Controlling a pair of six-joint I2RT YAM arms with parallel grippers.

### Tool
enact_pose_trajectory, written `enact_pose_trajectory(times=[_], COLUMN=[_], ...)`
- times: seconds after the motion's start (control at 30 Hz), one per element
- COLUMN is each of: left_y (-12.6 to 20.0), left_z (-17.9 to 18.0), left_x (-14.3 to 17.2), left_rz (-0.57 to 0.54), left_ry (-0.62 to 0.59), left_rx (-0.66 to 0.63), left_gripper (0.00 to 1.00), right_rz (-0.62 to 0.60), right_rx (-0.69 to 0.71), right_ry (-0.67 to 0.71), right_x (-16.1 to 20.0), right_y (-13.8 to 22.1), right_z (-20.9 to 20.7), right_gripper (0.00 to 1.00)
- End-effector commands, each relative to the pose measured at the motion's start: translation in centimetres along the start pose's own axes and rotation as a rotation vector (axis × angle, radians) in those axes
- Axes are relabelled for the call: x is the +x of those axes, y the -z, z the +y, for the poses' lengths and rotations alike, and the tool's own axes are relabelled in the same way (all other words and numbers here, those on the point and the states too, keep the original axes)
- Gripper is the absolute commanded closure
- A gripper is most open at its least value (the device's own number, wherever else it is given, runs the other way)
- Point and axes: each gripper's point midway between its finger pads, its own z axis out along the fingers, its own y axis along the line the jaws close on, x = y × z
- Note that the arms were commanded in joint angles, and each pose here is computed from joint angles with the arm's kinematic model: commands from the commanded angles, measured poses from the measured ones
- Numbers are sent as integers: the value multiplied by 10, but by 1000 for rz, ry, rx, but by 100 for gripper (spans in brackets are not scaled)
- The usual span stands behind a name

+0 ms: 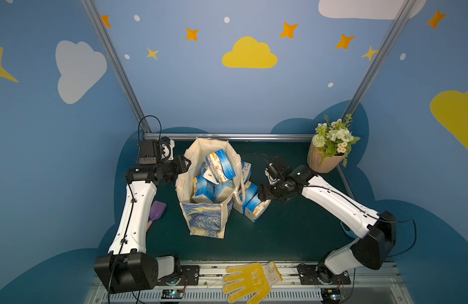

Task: Put tissues into the canvas bag
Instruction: Move the pack of facial tissues to the center of the board.

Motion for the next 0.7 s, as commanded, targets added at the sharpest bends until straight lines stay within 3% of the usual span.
enact_pose_trajectory(times=[0.0,0.17,0.3,0.57,0.67], left_y=[6,5,4,3,2], left_z=[-4,-2,-1,2,3], left_x=[-2,-1,1,1,1], left_rz=[-12,-8,-4,-4,2], left_ry=[0,-3,-9,-11,-11], left_rx=[10,6,3,-4,-5], left_gripper=[96,96,96,96,96], right_rz=[39,65,127,184,200], right_rx=[-56,-64,52,155,258], right_ry=[-81,-127,-125,-113,-76], right_x=[4,2,13,30,35], right_y=[-16,-48,-70,-85,-76], right_z=[17,28,19,1,-20], right_gripper=[15,14,12,12,12])
